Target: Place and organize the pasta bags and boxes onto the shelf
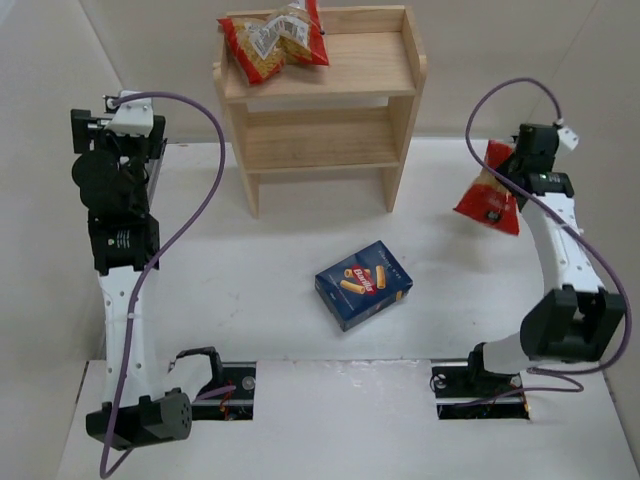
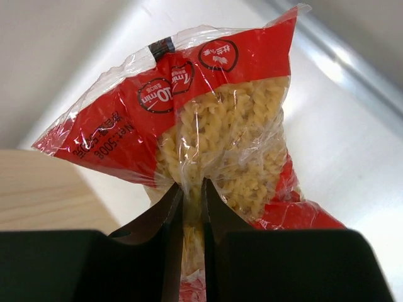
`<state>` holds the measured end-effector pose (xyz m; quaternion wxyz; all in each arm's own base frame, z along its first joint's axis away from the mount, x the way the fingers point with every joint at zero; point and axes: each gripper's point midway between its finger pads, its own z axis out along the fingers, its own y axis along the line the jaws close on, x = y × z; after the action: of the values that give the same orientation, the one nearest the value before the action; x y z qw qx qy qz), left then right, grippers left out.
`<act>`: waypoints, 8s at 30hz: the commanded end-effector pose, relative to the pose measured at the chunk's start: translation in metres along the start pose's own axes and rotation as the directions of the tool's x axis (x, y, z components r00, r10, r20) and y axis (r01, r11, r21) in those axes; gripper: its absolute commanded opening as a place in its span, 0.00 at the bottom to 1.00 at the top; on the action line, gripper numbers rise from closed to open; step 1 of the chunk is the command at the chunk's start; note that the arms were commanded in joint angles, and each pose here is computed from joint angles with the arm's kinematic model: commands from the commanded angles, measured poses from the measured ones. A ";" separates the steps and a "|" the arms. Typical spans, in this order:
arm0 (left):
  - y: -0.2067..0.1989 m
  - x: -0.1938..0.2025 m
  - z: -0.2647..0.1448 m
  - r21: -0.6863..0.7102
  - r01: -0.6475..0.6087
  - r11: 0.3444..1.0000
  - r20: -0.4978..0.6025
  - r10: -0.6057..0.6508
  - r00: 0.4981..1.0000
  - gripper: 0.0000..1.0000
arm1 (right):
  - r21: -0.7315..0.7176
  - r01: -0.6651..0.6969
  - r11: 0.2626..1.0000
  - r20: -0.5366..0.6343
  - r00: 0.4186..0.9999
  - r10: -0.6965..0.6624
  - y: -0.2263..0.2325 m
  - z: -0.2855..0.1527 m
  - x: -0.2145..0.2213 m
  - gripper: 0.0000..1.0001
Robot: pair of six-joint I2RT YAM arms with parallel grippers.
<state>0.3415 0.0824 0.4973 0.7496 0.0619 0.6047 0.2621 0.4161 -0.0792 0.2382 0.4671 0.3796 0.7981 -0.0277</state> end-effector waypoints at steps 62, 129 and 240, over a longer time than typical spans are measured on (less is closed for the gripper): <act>-0.012 0.046 -0.054 -0.016 0.111 0.994 -0.050 -0.112 0.992 0.71 | -0.737 0.397 0.547 0.632 0.693 0.348 0.346 -0.384 -0.156 1.00; -0.213 0.203 -0.183 0.658 0.190 0.729 -0.477 0.208 0.854 1.00 | -0.780 -0.502 0.373 -0.572 0.815 -0.099 0.133 -0.230 0.221 0.00; -0.264 0.262 -0.200 0.183 0.742 0.645 -0.936 -0.117 0.332 1.00 | -0.764 -0.630 0.140 -0.632 0.774 0.035 0.178 -0.290 0.185 0.00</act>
<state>0.2693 -0.0656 0.0973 0.2978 -0.0348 0.9389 -0.1692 0.2757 0.2566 0.1748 0.3260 0.2359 0.7700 0.4951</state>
